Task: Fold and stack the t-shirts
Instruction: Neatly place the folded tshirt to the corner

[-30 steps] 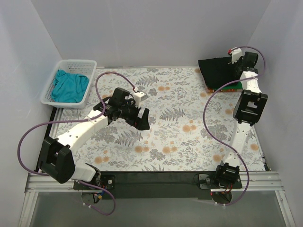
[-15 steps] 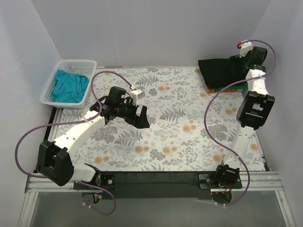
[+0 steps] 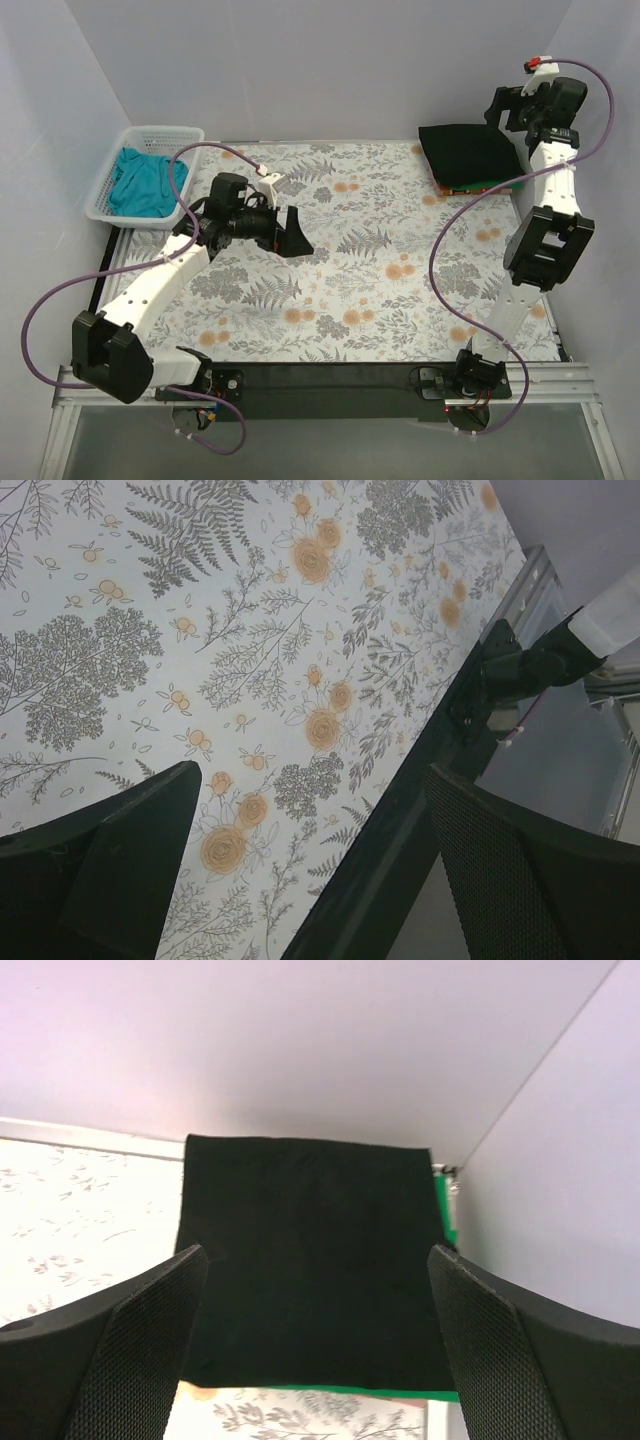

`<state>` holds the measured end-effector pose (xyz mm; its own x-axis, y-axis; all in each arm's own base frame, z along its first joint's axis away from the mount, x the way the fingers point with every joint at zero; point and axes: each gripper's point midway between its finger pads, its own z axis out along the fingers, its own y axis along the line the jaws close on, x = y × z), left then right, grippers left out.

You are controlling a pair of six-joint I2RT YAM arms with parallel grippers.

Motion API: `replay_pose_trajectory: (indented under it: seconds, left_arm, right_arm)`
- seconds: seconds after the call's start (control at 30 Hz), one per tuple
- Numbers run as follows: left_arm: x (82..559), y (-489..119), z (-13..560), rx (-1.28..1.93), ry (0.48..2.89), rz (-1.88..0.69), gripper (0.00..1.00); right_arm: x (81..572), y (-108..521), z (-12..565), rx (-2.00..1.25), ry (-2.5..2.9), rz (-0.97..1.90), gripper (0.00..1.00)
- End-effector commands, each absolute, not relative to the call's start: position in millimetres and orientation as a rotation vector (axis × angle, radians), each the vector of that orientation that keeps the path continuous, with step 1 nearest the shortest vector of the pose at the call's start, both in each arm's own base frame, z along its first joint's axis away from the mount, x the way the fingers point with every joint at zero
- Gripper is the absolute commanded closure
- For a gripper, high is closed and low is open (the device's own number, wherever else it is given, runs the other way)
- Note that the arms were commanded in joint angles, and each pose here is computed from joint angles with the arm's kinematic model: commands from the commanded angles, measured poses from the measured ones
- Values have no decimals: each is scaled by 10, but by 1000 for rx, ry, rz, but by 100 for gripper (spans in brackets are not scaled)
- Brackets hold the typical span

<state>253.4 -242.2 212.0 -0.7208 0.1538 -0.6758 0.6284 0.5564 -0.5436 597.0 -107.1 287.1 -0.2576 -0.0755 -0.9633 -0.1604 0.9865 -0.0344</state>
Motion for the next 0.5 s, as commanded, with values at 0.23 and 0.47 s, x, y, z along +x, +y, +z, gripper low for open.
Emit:
replay_pose_trajectory:
  seconds: [0.23, 0.47]
  left_arm:
    - [2553, -2309, 2244, 549, 2236, -1171, 3]
    - [2652, -2191, 2079, 500, 2315, -1146, 2]
  right_arm:
    - [6337, -1088, 2767, -57, 1714, 168, 23]
    - [6837, -1257, 2175, 50, 1712, 205, 57]
